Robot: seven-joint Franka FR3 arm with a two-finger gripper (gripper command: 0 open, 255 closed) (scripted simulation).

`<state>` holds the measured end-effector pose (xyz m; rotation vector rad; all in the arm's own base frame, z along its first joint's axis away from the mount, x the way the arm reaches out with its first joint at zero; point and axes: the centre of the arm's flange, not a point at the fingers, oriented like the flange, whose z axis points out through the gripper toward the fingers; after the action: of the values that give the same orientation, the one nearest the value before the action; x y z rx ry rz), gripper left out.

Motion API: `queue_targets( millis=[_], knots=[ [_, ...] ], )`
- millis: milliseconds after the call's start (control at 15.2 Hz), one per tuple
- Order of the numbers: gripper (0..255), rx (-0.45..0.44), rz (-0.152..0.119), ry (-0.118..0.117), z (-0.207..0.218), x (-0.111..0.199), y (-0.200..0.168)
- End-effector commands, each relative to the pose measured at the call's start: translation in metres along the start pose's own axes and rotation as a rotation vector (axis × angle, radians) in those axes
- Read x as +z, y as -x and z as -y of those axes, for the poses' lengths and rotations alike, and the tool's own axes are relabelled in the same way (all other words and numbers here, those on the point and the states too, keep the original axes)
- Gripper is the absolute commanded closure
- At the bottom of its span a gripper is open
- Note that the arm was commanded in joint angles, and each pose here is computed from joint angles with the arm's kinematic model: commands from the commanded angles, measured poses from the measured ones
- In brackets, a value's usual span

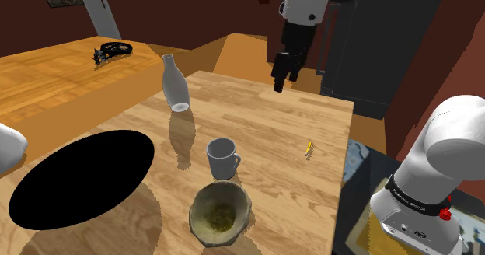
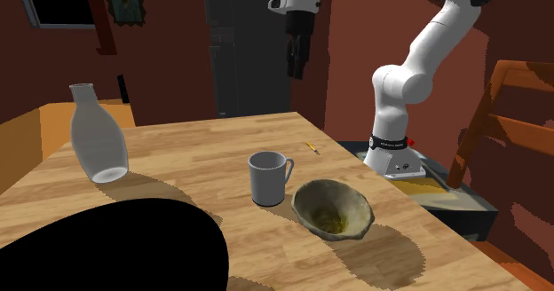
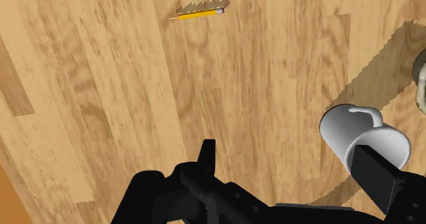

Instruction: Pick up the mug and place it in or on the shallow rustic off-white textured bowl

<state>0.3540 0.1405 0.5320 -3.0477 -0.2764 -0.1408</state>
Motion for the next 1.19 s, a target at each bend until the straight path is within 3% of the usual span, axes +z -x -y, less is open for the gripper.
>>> queue_targets(
  millis=[0, 924, 1122],
  knots=[
    [0, 0.002, 0.003, 0.001, 0.017, 0.020, -0.011],
    [0, 0.013, 0.037, 0.010, 0.125, 0.156, -0.082],
    [0, 0.013, 0.039, 0.011, 0.131, 0.174, -0.086]
  ],
)
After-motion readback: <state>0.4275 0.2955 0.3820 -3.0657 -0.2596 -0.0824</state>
